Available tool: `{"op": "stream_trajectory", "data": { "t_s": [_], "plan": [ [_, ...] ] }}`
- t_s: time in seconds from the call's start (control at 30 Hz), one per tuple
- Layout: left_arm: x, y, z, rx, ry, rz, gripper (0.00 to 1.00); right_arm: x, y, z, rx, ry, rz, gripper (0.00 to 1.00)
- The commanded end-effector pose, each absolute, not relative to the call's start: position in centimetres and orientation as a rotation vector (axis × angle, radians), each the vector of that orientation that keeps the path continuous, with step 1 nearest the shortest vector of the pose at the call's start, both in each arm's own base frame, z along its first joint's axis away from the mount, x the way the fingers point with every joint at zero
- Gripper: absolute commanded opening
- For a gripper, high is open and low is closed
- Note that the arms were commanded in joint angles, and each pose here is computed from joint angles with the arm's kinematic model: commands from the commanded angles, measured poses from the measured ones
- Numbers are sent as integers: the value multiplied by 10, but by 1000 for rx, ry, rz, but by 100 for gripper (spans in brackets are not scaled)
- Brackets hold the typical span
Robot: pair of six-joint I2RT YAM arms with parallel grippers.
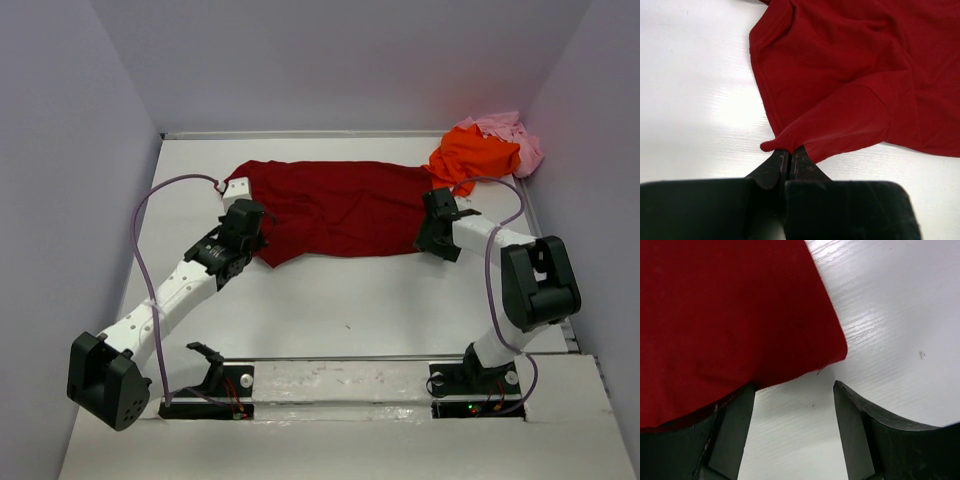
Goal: Fold and stack the t-shirts
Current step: Flatten out the tshirt
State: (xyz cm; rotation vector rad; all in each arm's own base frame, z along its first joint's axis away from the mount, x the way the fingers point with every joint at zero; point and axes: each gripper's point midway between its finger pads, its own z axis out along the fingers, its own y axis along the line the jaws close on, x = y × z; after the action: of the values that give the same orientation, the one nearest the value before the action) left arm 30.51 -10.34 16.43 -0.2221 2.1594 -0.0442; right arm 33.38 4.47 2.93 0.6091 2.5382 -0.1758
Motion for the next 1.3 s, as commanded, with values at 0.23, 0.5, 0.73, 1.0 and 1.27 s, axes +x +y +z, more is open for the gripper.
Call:
{"op": "stream_trajectory", "data": {
  "t_s": [0.23,0.5,0.73,1.0,1.27],
  "plan": [
    [307,-94,184,-231,2082,-39,0,363,21,70,715,2363,-181,68],
    [307,-92,186,-232,2075,-49,0,363,4,67,744,2375,-214,68],
    [305,-90,188,-238,2064,-49,0,365,1,41,789,2452,-180,67],
    [306,-90,188,-239,2064,-48,0,368,14,25,754,2504,-96,54],
    [306,-88,187,-244,2066,-36,0,371,29,17,717,2541,3,0]
  ]
}}
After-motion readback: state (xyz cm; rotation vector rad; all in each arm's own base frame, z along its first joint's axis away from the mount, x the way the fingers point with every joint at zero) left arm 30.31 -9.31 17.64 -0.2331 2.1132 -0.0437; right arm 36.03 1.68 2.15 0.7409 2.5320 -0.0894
